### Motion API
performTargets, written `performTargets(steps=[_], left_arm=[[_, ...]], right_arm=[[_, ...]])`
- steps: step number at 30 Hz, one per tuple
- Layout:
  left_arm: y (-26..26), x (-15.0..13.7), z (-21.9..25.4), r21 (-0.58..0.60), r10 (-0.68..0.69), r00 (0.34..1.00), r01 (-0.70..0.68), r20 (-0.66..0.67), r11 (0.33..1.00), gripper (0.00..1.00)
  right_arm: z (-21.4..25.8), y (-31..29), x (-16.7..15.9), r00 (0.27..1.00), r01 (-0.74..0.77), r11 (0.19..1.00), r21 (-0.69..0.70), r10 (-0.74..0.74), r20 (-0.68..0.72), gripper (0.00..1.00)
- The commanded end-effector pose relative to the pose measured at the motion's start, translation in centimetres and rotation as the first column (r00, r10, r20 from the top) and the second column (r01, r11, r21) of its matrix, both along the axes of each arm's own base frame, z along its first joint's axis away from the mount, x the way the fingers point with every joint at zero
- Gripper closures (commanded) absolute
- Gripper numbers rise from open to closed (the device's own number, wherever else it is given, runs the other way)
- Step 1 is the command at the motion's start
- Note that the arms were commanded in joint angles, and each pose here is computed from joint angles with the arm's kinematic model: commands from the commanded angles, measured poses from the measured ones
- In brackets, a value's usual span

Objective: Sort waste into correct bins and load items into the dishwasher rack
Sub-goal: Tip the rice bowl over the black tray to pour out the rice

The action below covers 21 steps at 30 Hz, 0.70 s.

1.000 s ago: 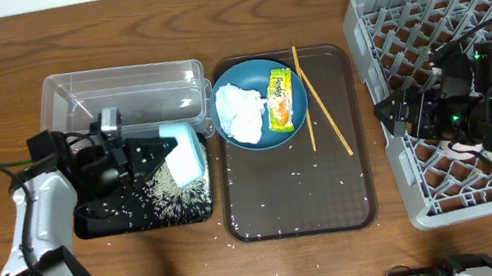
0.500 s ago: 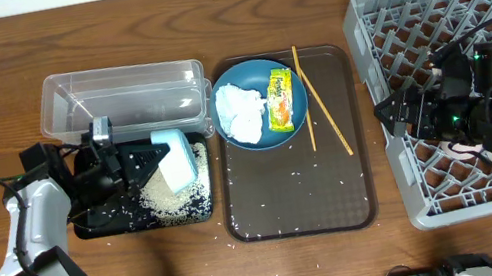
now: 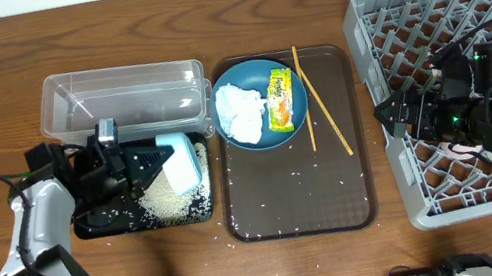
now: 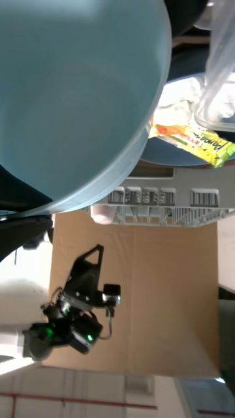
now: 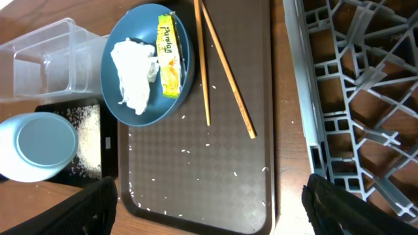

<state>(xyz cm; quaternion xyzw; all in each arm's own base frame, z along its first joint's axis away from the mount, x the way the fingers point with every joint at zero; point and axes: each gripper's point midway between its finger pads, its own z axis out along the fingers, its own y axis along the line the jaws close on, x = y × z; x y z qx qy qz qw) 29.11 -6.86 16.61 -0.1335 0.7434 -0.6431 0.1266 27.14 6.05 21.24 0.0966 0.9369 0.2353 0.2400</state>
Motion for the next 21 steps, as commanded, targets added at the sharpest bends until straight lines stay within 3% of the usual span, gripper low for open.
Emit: performTargets(steps=[1,2,4,5,7,10,14,18,21], left_arm=[[0.0,0.0,-0.7,0.006,0.005,0.998,-0.005,-0.064,1.0,0.94],[-0.3,0.0,1.0,-0.084,-0.001,1.0,-0.001,-0.019,0.996,0.94],[-0.3,0.2,1.2,-0.049,-0.012,0.997,0.015,0.072,0.999,0.94],[0.0,0.3,-0.9,0.072,-0.015,0.999,0.012,0.047,0.997,0.94],[1.0,0.0,-4.3,0.205,0.043,0.985,-0.008,-0.166,0.979,0.94],[-1.4,-1.1,-1.2,0.072,-0.055,0.998,0.058,-0.044,0.996,0.94],[-4.2,-2.7,0.2,0.135,-0.158,0.987,0.155,0.012,0.979,0.94],[-6.3,-3.6,1.3,0.345,-0.23,0.972,0.201,0.045,0.917,0.94],[-7.0,-3.8,1.0,0.625,-0.241,0.967,0.136,0.087,0.769,0.94]], right_arm=[[0.6,0.5,0.1,1.0,-0.012,1.0,0.011,0.011,0.013,0.11],[0.6,0.5,0.0,1.0,-0.012,1.0,0.011,0.012,0.012,0.11],[0.6,0.5,0.0,1.0,-0.012,1.0,0.011,0.012,0.01,0.11],[0.6,0.5,0.0,1.0,-0.011,1.0,0.011,0.011,0.011,0.1],[0.6,0.5,0.0,1.0,-0.011,1.0,0.011,0.011,0.012,0.1],[0.5,0.5,-0.1,1.0,-0.02,1.0,0.006,0.02,0.01,0.1],[0.6,0.5,0.0,1.0,-0.026,1.0,0.002,0.026,0.015,0.09],[0.6,0.5,0.0,1.0,-0.026,1.0,0.002,0.026,0.016,0.09],[0.6,0.5,0.0,0.999,-0.026,1.0,0.002,0.026,0.018,0.09]])
